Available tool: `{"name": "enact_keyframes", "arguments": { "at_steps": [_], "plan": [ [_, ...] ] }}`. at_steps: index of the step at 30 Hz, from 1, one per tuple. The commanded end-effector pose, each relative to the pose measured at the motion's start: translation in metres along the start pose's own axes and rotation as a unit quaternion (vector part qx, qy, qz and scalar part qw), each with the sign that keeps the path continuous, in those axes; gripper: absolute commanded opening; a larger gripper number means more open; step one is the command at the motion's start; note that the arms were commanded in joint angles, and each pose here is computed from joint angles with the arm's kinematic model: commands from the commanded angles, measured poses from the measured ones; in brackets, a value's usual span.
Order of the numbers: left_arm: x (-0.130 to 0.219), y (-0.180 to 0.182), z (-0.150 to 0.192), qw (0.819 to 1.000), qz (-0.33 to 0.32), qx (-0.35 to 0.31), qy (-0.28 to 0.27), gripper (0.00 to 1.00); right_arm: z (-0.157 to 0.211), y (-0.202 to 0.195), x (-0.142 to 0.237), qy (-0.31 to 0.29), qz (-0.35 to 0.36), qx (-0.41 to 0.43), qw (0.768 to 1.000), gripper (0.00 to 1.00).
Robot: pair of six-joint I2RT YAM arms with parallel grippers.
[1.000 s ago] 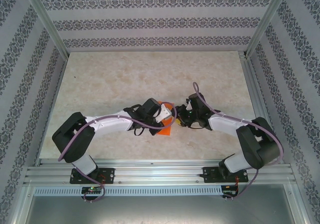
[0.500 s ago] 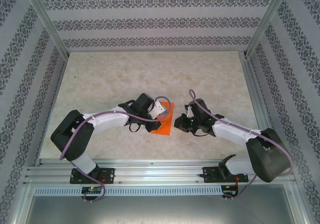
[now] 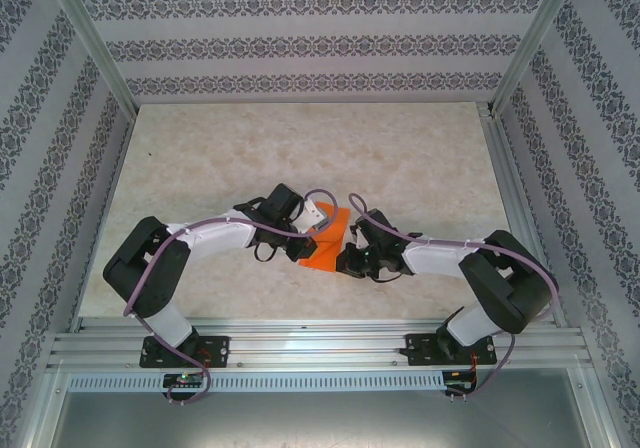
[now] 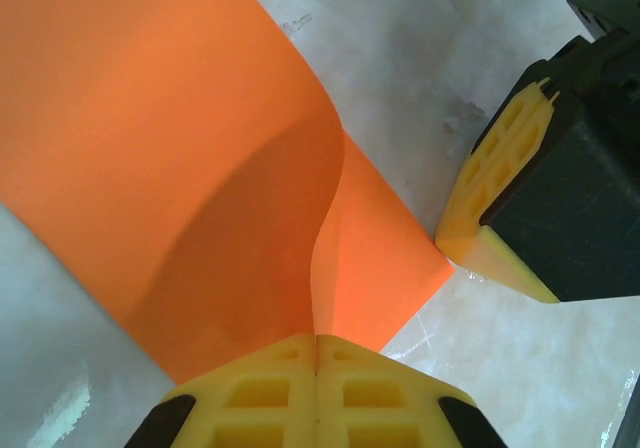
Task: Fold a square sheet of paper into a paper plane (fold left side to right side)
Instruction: Fold the triangle a second time at the center of the table.
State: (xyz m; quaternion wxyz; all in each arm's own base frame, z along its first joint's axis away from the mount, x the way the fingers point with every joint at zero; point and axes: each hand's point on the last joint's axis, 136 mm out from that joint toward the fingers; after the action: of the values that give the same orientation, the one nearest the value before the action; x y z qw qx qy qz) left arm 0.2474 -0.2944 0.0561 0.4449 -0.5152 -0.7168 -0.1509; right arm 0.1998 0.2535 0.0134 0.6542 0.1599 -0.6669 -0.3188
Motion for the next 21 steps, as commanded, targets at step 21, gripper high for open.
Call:
{"name": "enact_keyframes", "arguments": {
  "at_steps": [21],
  "plan": [
    [0.002,0.011,-0.011,1.0,0.001,-0.006,-0.007,0.03,-0.009,0.007,-0.012,-0.012,0.021,0.007,1.0,0.08]
  ]
}}
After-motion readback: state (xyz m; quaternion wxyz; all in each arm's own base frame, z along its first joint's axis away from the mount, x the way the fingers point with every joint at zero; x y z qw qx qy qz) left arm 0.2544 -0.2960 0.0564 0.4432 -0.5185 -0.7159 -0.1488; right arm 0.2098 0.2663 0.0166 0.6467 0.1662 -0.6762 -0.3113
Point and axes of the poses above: each hand's point on the last joint's axis, 136 mm out from that joint toward the fingers, its own x axis back along the fingers, its own y axis along the line the jaws close on, z = x × y, and after that the axes turned 11 degrees about -x, right-handed
